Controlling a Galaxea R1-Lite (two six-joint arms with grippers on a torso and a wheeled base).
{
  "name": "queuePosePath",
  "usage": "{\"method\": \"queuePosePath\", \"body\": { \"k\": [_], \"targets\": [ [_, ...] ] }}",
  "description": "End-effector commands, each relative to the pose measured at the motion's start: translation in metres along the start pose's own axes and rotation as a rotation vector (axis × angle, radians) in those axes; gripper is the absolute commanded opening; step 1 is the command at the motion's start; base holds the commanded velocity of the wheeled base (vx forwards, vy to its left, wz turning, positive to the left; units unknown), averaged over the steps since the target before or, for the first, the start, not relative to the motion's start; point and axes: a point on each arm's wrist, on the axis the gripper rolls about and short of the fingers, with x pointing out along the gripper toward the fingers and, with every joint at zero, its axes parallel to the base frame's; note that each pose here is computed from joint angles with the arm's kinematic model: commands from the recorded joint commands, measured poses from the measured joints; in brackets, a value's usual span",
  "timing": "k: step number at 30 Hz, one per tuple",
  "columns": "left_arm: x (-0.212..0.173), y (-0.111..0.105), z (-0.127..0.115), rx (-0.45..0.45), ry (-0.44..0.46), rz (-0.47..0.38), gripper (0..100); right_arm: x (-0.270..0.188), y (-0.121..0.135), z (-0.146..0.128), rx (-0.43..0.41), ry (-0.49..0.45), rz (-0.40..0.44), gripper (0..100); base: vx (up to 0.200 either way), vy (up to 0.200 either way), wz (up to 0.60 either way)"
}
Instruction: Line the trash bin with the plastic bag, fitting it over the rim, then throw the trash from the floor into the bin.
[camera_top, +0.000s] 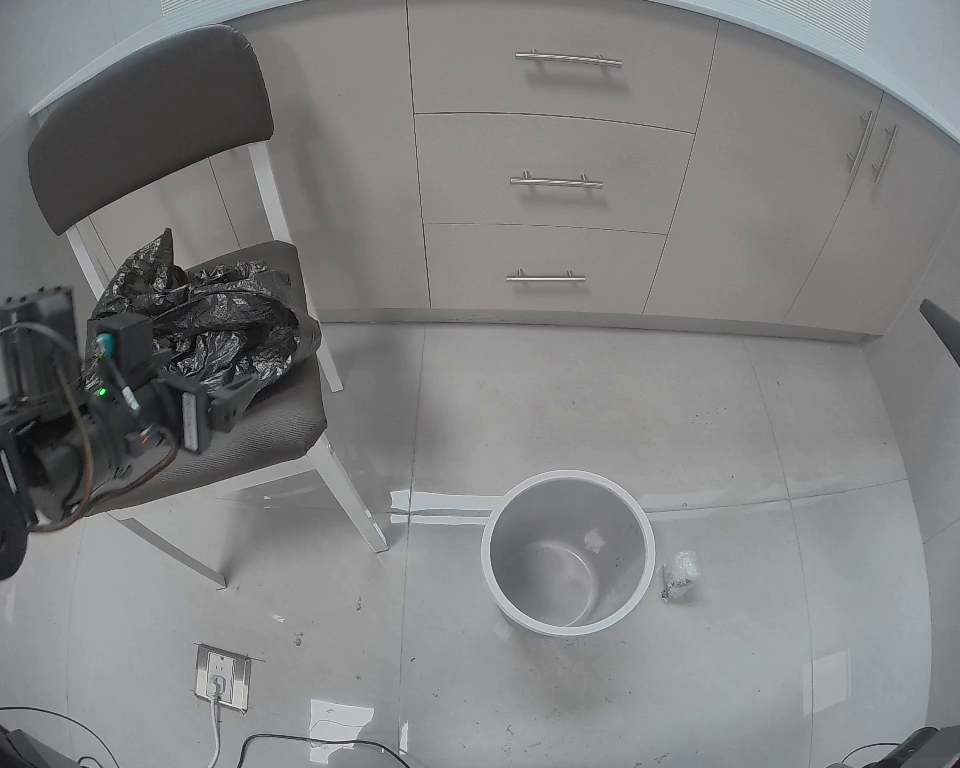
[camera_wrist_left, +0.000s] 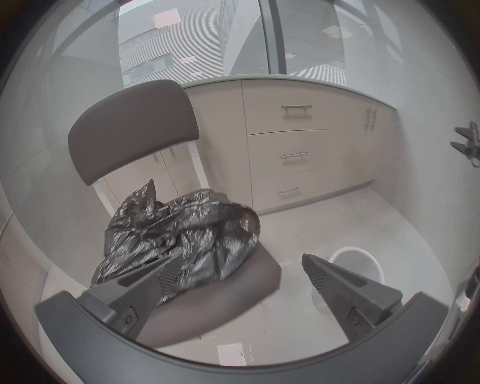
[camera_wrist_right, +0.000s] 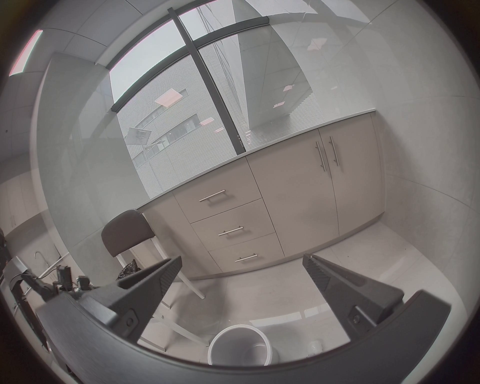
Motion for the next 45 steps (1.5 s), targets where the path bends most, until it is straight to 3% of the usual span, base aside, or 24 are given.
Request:
{"method": "queuePosePath", "body": {
  "k": [1, 13, 16, 27, 30, 31, 32, 34, 37, 42, 45],
  "targets": [
    [0.086, -0.03, 0.008, 0.003, 0.045, 0.049, 100, 0.016, -0.006, -0.009, 0.01, 0.052, -0.016, 100, 0.0, 0.0, 0.0],
    [0.106, -0.03, -0.002, 0.038, 0.127, 0.1, 100, 0.015, -0.006, -0.008, 0.008, 0.052, 0.002, 100, 0.0, 0.0, 0.0],
    [0.111, -0.024, 0.003, 0.027, 0.1, 0.156, 100, 0.013, -0.005, -0.007, 0.006, 0.048, 0.004, 100, 0.0, 0.0, 0.0],
    [0.108, -0.024, 0.015, 0.017, 0.043, 0.17, 100, 0.015, -0.006, -0.008, 0.006, 0.053, 0.002, 100, 0.0, 0.0, 0.0],
    [0.104, -0.021, 0.02, 0.055, 0.028, 0.202, 100, 0.015, -0.006, -0.009, 0.007, 0.055, 0.001, 100, 0.0, 0.0, 0.0],
    [0.086, -0.014, 0.032, 0.137, -0.02, 0.251, 100, 0.015, -0.006, -0.009, 0.005, 0.056, 0.001, 100, 0.0, 0.0, 0.0],
    [0.086, -0.014, 0.032, 0.137, -0.02, 0.251, 100, 0.015, -0.006, -0.009, 0.005, 0.056, 0.001, 100, 0.0, 0.0, 0.0],
    [0.072, -0.007, 0.041, 0.245, -0.052, 0.263, 100, 0.016, -0.006, -0.009, 0.006, 0.059, 0.0, 100, 0.0, 0.0, 0.0],
    [0.074, 0.0, 0.04, 0.3, -0.043, 0.272, 100, 0.016, -0.007, -0.01, 0.005, 0.062, -0.001, 100, 0.0, 0.0, 0.0],
    [0.08, 0.03, 0.032, 0.544, 0.024, 0.308, 100, 0.015, -0.007, -0.011, -0.006, 0.066, -0.002, 100, 0.0, 0.0, 0.0],
    [0.081, 0.036, 0.029, 0.652, 0.029, 0.276, 100, 0.015, -0.007, -0.012, -0.006, 0.07, -0.004, 100, 0.0, 0.0, 0.0]
  ]
}}
